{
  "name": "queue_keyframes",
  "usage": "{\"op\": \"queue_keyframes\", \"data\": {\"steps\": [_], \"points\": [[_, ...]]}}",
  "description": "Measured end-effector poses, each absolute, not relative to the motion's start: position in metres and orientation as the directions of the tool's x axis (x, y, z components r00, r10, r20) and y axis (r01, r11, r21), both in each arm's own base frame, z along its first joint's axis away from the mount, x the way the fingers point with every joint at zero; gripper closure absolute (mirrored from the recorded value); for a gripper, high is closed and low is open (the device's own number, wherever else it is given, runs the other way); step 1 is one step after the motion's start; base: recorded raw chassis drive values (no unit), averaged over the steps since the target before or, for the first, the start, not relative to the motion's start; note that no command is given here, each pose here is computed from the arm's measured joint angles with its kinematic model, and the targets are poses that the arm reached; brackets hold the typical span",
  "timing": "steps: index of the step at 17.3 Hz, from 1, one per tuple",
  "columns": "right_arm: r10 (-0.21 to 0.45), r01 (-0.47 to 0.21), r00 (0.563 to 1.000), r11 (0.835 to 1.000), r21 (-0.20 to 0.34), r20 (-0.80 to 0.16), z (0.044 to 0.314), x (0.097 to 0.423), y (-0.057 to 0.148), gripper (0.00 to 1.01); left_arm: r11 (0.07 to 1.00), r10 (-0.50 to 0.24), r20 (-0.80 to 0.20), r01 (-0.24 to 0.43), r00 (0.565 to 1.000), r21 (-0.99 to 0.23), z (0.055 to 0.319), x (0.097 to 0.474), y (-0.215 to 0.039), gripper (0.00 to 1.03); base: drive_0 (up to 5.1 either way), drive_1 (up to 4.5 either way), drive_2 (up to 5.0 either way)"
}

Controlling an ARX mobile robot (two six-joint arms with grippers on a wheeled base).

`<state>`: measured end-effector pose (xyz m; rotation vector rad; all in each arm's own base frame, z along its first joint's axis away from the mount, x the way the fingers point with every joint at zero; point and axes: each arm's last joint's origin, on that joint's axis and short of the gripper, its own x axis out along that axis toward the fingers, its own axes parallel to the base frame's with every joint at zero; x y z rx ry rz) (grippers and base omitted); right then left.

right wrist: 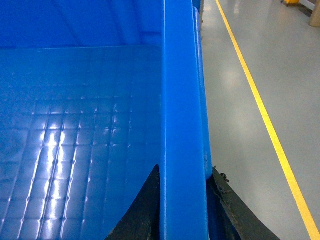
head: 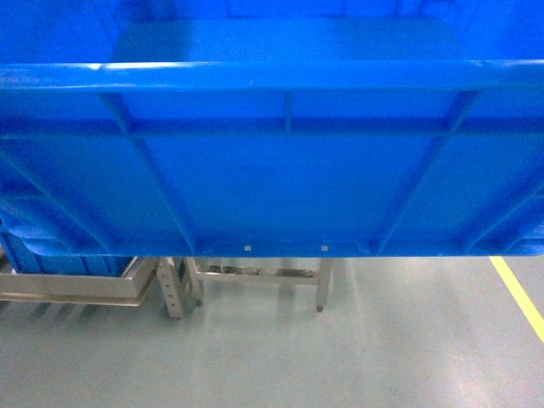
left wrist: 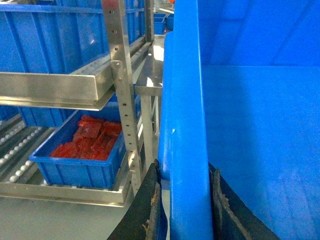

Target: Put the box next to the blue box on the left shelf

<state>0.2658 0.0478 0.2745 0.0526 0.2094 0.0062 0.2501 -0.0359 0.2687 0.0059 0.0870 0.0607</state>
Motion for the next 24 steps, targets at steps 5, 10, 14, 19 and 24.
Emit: {"op": "queue_keyframes", "data": {"steps": [5,10,14,19,24], "points": [[0.012,-0.001,0.978,0.999,0.053,-0.207,0.2739,0.2667,0.0477,0.83,0.998,0.059,-0.08,-0.058,0.995,0.007,0.2688,0.2508,-0.0365,0.87,-1.8,0.19,1.6],[0.012,-0.001,0.977,0.999,0.052,-0.211,0.2735,0.2666,0.0478,0.83,0.998,0.056,-0.087,-0.055,0.995,0.009,0.2682,0.2506,-0.0372,0.87,-4.4,0.34,4.2],[0.012,-0.001,0.978,0.999,0.053,-0.207,0.274,0.2666,0.0478,0.83,0.998,0.057,-0.084,-0.056,0.995,0.008,0.2684,0.2506,-0.0371,0.87,-4.7,0.8,3.8],[0.011,0.0,0.977,0.999,0.052,-0.211,0.2735,0.2665,0.0478,0.83,0.998,0.058,-0.088,-0.058,0.994,0.009,0.2681,0.2506,-0.0369,0.87,-4.8,1.31,3.3],[0.011,0.0,0.977,0.999,0.052,-0.211,0.2736,0.2665,0.0478,0.83,0.998,0.057,-0.086,-0.057,0.995,0.009,0.2685,0.2505,-0.037,0.87,-5.0,2.37,2.4]]}}
